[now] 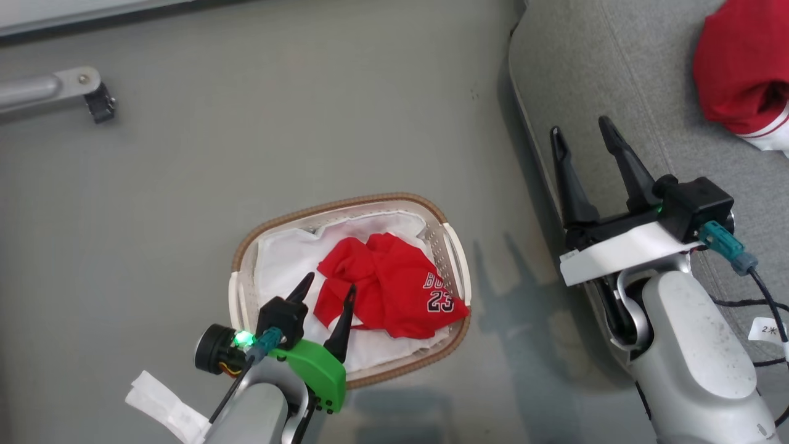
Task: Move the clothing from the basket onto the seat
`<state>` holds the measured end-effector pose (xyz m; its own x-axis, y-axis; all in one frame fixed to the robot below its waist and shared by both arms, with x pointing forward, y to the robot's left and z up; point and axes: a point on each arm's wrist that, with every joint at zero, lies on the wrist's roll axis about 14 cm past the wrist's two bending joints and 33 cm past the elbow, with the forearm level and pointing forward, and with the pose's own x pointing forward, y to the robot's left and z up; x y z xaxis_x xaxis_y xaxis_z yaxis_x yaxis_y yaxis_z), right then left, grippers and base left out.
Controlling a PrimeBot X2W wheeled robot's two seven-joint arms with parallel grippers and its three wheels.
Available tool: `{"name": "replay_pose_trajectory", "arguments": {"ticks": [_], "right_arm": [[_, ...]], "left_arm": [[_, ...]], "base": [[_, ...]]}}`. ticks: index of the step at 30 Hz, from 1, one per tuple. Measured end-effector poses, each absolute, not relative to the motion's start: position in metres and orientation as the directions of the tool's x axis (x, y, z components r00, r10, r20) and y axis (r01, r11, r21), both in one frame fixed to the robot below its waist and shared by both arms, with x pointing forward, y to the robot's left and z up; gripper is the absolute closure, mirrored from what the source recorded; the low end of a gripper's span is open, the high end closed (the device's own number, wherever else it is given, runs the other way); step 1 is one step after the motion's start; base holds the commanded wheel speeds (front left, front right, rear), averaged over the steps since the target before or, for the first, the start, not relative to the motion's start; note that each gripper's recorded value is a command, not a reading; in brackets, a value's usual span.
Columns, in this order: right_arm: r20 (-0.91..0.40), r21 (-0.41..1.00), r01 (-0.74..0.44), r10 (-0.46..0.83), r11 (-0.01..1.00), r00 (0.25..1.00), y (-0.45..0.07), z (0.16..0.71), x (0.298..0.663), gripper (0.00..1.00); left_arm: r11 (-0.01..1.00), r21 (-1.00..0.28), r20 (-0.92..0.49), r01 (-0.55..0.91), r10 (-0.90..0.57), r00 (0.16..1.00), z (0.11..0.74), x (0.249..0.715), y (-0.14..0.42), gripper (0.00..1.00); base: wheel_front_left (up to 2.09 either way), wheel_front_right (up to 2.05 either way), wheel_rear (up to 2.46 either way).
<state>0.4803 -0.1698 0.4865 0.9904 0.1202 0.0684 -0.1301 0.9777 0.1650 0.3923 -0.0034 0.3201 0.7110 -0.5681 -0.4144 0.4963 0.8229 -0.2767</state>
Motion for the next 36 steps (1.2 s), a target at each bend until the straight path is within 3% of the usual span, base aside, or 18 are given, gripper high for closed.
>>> {"name": "replay_pose_trajectory", "arguments": {"ticks": [18, 36], "right_arm": [[-0.005, 0.139, -0.041, 0.042, 0.989, 0.999, -0.204, 0.438, 0.51, 0.0], [-0.092, 0.13, -0.001, 0.013, 0.991, 0.996, -0.215, 0.391, 0.516, 0.0]], "left_arm": [[0.757, -0.418, -0.619, 0.503, -0.642, 0.452, 0.212, 0.393, -0.044, 0.0], [0.724, -0.34, -0.761, 0.6, -0.587, 0.276, 0.141, 0.409, -0.049, 0.0]], "base": [[0.0, 0.0, 0.0], [0.0, 0.0, 0.0]]}}
